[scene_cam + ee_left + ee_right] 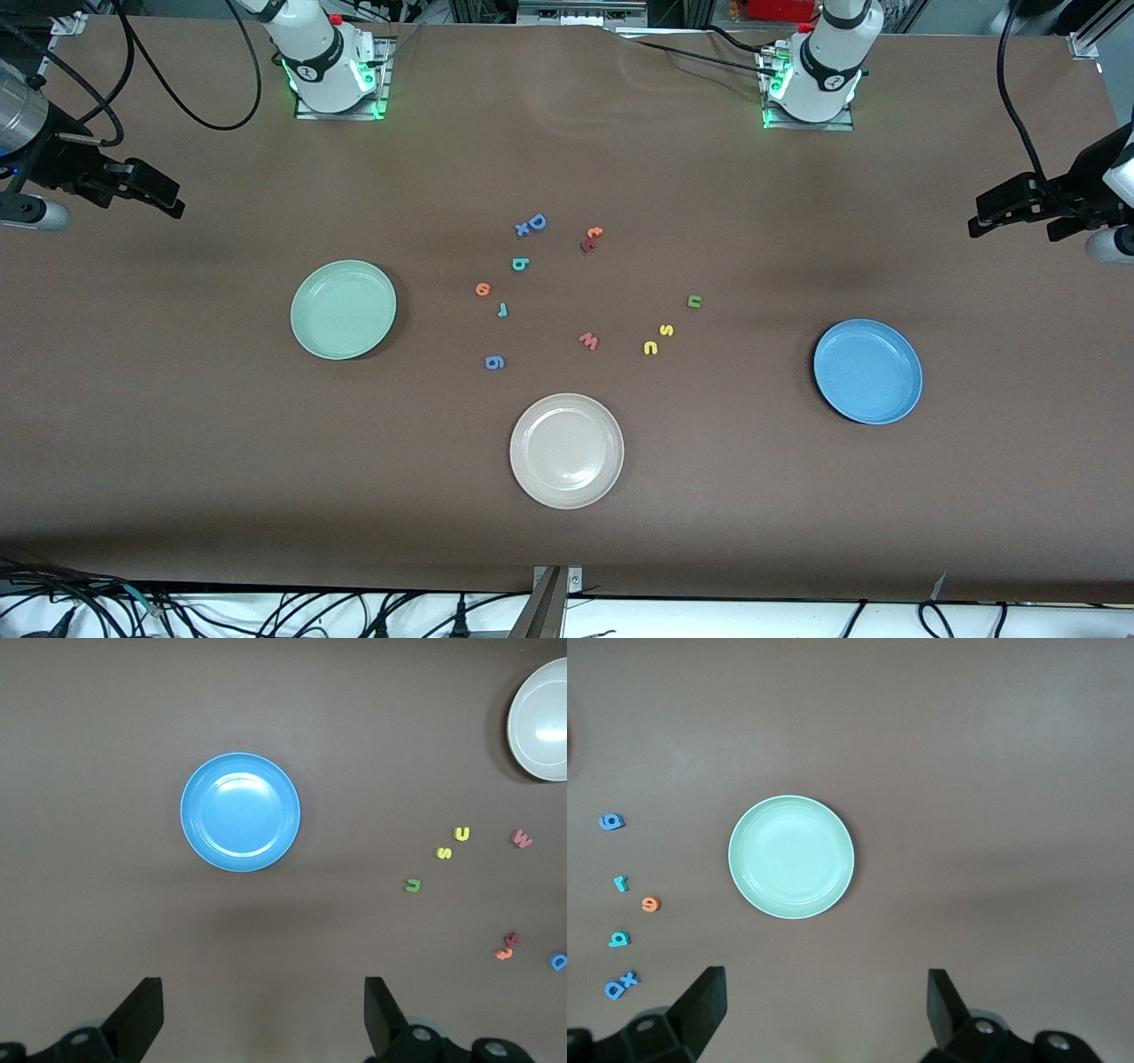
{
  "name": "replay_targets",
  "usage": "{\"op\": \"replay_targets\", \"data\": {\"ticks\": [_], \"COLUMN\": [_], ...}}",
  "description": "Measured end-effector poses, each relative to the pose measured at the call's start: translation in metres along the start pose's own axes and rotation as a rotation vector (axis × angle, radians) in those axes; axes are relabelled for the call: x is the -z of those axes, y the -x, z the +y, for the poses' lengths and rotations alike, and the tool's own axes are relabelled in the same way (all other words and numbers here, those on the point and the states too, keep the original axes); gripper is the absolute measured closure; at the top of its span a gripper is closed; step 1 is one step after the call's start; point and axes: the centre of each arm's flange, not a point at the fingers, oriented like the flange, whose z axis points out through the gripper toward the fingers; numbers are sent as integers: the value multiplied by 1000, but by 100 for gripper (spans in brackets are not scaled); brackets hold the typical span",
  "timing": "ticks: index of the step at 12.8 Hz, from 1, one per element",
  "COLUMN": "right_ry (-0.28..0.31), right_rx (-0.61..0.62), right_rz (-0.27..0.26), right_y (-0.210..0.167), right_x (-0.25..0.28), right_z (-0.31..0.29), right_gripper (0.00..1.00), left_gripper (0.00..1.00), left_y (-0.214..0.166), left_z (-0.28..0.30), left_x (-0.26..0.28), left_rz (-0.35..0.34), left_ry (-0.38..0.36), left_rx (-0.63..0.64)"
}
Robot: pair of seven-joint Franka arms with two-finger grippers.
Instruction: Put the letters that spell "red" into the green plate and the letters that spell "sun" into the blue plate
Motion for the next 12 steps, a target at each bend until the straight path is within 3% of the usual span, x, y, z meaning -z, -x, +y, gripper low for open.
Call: {"op": "replay_targets", "data": {"ticks": [5,12], "right_ry": [0,0], "right_rx": [0,0], "right_rz": [0,0], "right_y": [0,0], "right_x": [0,0], "right_z": [0,0], "right_gripper": [0,0], "left_gripper": [0,0], "left_y": [-16,-21], "left_z": [2,3], "left_x": [-12,-19], "left_rz": [31,24], "left_ry": [-1,-2], "left_rx": [0,2]}}
